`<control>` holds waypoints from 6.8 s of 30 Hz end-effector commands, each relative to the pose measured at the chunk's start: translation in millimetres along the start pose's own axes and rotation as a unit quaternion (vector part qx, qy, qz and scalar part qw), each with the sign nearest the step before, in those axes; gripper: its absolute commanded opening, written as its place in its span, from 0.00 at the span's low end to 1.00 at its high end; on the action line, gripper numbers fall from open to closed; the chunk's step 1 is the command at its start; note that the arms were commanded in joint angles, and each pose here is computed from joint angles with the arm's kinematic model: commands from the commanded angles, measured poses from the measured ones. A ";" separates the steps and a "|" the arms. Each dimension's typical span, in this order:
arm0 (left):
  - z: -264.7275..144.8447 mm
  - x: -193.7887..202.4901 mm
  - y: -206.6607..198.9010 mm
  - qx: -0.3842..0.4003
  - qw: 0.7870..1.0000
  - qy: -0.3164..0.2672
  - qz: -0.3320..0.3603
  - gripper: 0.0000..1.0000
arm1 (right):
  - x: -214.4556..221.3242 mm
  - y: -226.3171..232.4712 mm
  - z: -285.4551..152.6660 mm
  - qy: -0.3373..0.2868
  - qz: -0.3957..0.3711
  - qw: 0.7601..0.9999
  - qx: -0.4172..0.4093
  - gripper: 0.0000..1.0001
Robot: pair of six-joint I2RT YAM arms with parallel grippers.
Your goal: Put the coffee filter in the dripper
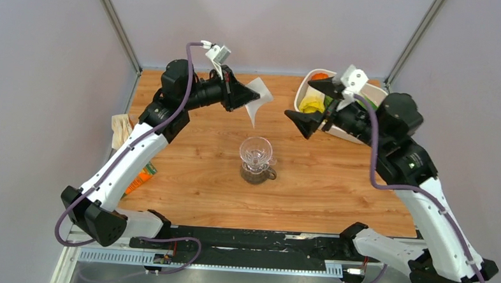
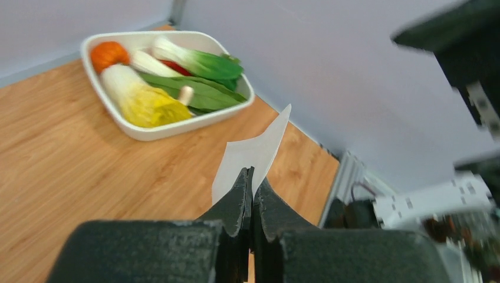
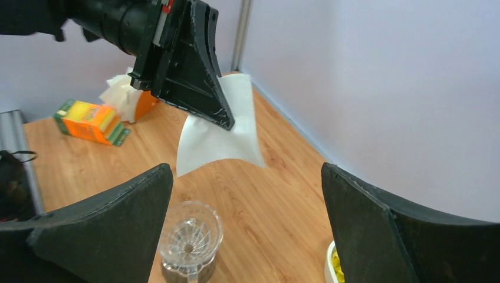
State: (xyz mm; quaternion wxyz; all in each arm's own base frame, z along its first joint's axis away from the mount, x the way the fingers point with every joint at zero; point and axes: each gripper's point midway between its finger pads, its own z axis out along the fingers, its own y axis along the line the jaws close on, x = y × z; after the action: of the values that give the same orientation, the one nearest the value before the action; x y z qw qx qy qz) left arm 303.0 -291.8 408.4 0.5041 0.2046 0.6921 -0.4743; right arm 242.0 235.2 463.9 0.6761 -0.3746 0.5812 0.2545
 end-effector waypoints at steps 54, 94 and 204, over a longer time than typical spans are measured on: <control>-85.7 56.4 -112.5 0.275 0.940 0.071 0.188 0.00 | 17.2 98.9 -2.8 0.030 0.181 0.928 -0.325 0.15; -119.3 22.8 -99.8 0.261 0.947 0.044 0.181 0.20 | 41.5 101.2 -14.8 0.047 0.164 0.926 -0.336 0.00; -90.0 101.9 -86.4 0.235 0.960 0.143 0.058 0.00 | 71.8 121.4 3.2 0.070 0.069 0.933 -0.346 0.00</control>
State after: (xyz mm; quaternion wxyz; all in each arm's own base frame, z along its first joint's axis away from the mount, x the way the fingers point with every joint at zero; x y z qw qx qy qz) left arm 158.5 -280.6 352.1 0.3453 0.3962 0.6287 -0.5731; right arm 167.2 306.5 346.3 0.4147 -0.5589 0.5552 0.4554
